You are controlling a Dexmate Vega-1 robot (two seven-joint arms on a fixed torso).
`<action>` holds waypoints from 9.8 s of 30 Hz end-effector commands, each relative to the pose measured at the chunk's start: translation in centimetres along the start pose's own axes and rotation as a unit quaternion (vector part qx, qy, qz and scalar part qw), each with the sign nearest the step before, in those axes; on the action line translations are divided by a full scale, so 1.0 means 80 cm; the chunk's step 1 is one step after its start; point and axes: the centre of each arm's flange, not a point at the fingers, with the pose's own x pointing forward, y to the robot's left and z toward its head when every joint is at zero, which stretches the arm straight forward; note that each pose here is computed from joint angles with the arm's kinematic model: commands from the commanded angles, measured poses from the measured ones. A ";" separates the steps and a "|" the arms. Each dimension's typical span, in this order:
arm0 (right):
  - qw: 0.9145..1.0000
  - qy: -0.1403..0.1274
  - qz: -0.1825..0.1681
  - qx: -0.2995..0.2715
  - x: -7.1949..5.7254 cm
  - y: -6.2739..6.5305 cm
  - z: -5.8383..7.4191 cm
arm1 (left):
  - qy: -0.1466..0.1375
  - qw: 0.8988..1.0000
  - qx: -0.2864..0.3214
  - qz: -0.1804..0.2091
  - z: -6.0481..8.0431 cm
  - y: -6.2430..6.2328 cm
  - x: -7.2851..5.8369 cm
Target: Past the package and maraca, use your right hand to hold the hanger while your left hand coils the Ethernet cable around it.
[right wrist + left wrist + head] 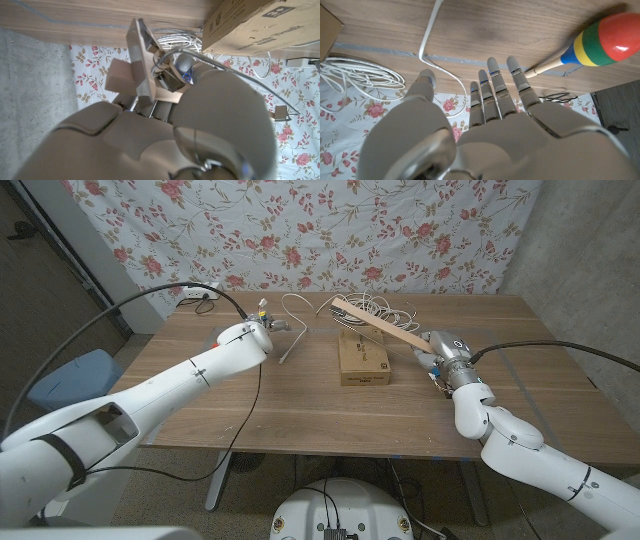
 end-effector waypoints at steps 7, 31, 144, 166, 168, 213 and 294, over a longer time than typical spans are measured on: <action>1.000 -0.010 -0.015 0.021 -0.005 -0.007 -0.013 | 0.052 0.981 0.184 -0.035 0.043 0.003 -0.005; 0.999 -0.018 -0.031 0.040 -0.011 -0.009 -0.031 | 0.049 0.952 0.297 -0.061 0.091 -0.014 -0.012; 0.982 -0.076 -0.145 0.094 0.051 -0.007 -0.025 | -0.113 0.967 0.214 0.076 0.125 0.006 -0.061; 0.980 -0.088 -0.176 0.043 0.048 0.018 -0.019 | -0.153 0.982 -0.038 0.099 0.108 0.087 -0.069; 0.980 -0.085 -0.173 0.041 0.050 0.020 -0.021 | -0.156 0.981 -0.043 0.111 0.108 0.093 -0.077; 0.966 -0.224 -0.129 0.004 0.073 0.063 0.061 | -0.294 0.952 -0.067 0.058 0.223 0.159 -0.062; 0.970 -0.208 -0.122 0.036 0.086 0.070 0.044 | -0.346 0.802 0.480 -0.085 0.290 0.009 0.044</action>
